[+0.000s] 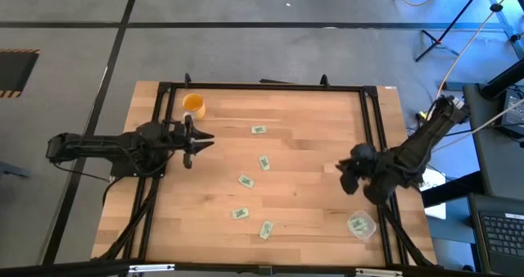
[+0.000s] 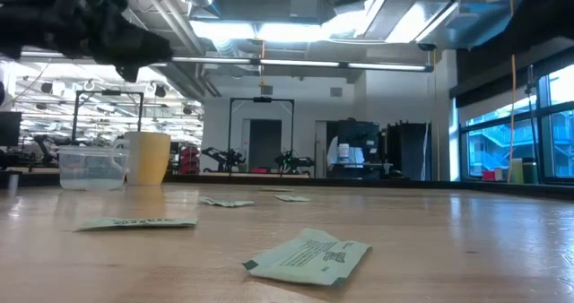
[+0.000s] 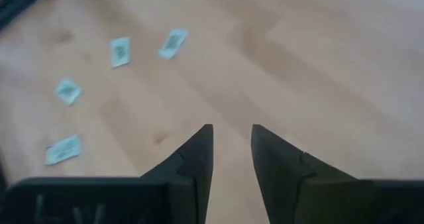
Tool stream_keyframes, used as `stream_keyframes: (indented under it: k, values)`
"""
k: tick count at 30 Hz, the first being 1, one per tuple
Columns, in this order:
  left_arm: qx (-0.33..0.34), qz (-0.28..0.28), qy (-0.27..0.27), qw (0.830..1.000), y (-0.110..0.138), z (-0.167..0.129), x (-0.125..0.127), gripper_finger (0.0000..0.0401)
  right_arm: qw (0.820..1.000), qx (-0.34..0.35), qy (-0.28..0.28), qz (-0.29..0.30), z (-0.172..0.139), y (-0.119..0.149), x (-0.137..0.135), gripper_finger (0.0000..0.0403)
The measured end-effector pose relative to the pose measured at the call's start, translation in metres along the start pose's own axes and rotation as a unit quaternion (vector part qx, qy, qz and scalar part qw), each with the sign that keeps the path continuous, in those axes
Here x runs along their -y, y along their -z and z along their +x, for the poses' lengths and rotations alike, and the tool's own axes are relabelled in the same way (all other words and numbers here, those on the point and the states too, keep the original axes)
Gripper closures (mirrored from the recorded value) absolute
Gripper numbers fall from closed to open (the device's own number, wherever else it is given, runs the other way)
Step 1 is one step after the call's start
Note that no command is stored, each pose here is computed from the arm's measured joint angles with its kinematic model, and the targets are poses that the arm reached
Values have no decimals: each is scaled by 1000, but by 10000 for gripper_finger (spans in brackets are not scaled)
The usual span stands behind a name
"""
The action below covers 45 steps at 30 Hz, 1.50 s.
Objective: Pick and place items into bin
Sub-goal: Put the green stevia packet into the top transparent bin
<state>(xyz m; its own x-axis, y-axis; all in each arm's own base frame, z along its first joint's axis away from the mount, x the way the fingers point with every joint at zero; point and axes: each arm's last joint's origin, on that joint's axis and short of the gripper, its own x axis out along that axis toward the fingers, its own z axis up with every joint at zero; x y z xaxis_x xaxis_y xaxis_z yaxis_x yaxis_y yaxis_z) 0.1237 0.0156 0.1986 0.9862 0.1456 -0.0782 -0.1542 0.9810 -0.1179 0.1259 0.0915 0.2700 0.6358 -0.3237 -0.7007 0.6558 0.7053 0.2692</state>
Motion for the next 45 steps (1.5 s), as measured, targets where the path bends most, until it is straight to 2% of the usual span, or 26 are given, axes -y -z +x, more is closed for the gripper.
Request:
stream_keyframes:
  k: [7, 11, 16, 26, 30, 34, 40, 45]
  values:
    - [-95, 31, -12, 995, -30, 34, 4, 271, 999, 44, 19, 24, 15, -4, 38, 297]
    - [-140, 52, -15, 989, -45, 62, 7, 267, 996, 87, 5, 14, 28, 1, 46, 297]
    - [-204, 73, -18, 976, -50, 93, 7, 267, 991, 132, -19, -23, 44, 2, 48, 297]
    - [-280, 94, -57, 954, -39, 138, -20, 267, 982, 183, -9, -37, 79, 2, 71, 297]
    - [-288, 124, -53, 948, -34, 156, -26, 267, 979, 199, -35, -35, 93, 10, 83, 297]
    - [-306, 129, -51, 942, -31, 176, -29, 265, 969, 237, -55, -33, 102, 18, 92, 297]
    - [-366, 152, -42, 917, -20, 196, -37, 253, 958, 274, -47, -76, 108, 25, 102, 297]
    - [-396, 193, -50, 897, -7, 209, -42, 246, 953, 291, -6, -84, 111, 29, 107, 297]
